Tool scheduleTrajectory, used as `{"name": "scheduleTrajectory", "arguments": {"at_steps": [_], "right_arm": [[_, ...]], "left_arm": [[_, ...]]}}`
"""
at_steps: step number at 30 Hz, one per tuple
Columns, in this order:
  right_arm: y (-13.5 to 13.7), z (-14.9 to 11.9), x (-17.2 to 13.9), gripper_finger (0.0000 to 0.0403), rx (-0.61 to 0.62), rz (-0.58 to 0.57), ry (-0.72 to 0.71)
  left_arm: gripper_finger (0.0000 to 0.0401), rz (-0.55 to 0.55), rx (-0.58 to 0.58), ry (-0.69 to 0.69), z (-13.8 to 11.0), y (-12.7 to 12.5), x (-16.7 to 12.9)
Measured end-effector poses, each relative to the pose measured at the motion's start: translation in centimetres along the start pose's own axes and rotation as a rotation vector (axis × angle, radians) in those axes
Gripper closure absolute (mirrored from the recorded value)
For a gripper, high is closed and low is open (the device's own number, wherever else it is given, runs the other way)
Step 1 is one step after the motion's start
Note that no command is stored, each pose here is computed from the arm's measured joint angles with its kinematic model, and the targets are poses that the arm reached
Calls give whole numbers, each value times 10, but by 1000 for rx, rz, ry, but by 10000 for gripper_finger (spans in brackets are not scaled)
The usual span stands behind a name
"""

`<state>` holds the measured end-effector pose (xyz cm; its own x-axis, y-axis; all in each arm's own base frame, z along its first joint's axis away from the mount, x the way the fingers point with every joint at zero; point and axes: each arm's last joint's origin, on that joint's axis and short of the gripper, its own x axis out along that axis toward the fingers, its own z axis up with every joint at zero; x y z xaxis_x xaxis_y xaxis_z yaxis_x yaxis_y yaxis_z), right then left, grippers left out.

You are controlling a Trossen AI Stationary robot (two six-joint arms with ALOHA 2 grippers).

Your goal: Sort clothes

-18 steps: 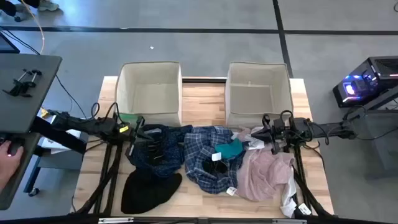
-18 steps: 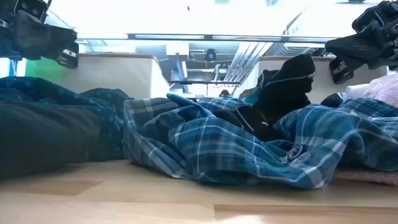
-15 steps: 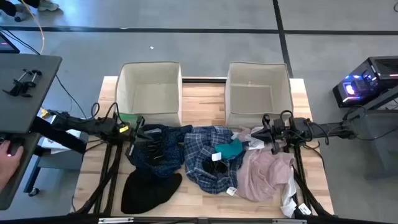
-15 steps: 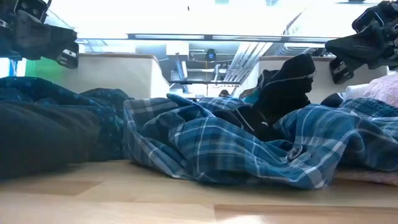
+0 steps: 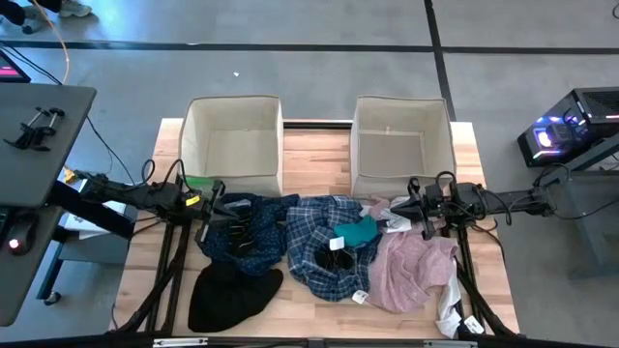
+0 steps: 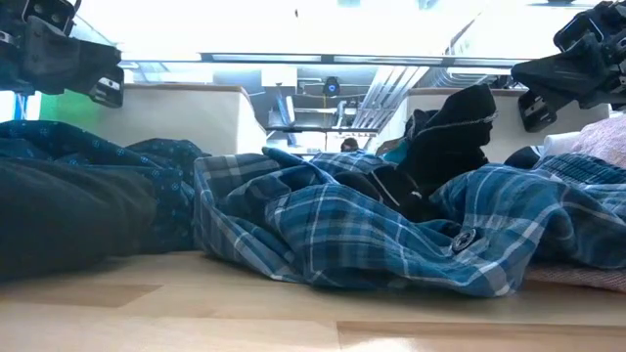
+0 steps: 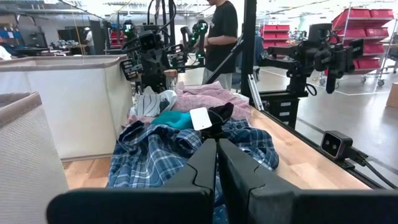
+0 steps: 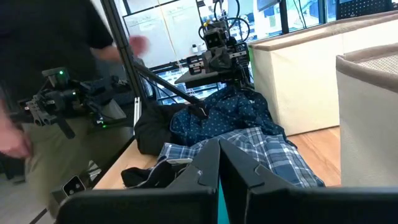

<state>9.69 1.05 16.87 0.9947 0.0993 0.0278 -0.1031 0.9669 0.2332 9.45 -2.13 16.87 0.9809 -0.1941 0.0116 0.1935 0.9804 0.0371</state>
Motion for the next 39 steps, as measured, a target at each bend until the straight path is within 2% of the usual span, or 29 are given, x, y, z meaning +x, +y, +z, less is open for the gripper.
{"name": "scheduleTrajectory", "arguments": {"at_steps": [20, 25, 28, 31, 36, 39], "right_arm": [[0, 0, 0, 402, 0, 0, 0], [0, 0, 0, 402, 0, 0, 0], [0, 0, 0, 402, 0, 0, 0], [0, 0, 0, 402, 0, 0, 0], [0, 0, 0, 402, 0, 0, 3], [0, 0, 0, 402, 0, -1, 4]], "left_arm": [[391, 0, 0, -1, 0, 0, 0], [391, 13, -1, -57, 5, 1, 0], [391, 11, -69, -116, 11, 1, -1], [391, 5, -191, -217, 21, 1, -2], [391, 168, -385, -342, 31, 8, -5], [391, 174, -415, -333, 41, 8, -5]]}}
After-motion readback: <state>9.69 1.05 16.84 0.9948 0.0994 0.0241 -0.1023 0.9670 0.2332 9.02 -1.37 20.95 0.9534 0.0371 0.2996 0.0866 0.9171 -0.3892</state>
